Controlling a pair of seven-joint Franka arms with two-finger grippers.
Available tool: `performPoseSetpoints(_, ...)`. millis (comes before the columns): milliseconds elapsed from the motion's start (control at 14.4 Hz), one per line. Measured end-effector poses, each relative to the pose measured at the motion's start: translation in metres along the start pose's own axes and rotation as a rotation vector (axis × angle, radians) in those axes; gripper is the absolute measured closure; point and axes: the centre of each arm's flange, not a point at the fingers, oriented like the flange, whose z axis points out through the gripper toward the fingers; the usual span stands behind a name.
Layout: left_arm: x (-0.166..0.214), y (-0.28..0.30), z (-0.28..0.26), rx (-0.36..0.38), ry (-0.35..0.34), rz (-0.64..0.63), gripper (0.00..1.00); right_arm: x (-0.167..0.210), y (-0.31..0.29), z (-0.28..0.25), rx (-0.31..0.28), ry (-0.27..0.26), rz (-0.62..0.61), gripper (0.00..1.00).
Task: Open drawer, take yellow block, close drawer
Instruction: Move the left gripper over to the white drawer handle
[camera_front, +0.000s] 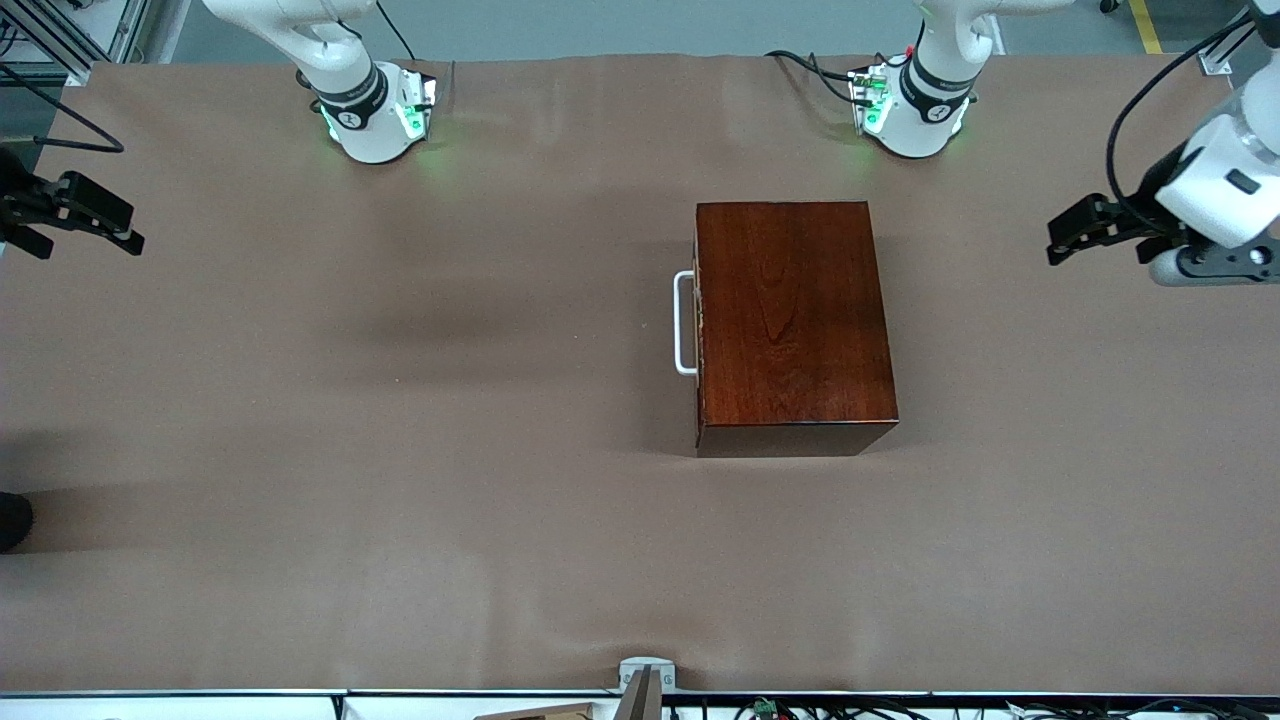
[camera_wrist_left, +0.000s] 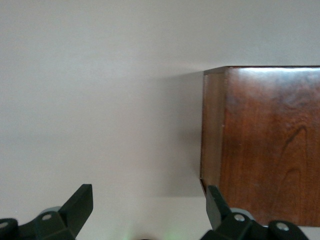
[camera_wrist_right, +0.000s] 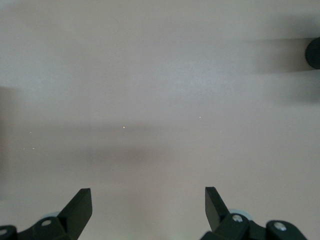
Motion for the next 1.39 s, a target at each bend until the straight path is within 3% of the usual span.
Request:
performPoseSetpoints(347,-0.022,0.110,-0.016,-0.040,0.025,-0.010,0.00,0.000,0.000,0.000,0.000,0.000,0.000,0.00)
performPoseSetpoints(764,-0.072,0.311,0.020,-0.067,-0.057,-0.051,0.00,0.001,0.000,0.001,0.000,-0.002,0.001,0.00)
performPoseSetpoints(1112,-0.134,0.445,0.093,0.078,-0.030,0.041,0.00,0.001,0.000,0.001,0.000,-0.002,0.001,0.00)
performPoseSetpoints(1390,-0.145,0.487,0.168,0.196,-0.020,0.042,0.00,0.001,0.000,0.002,0.000,-0.003,-0.001,0.00)
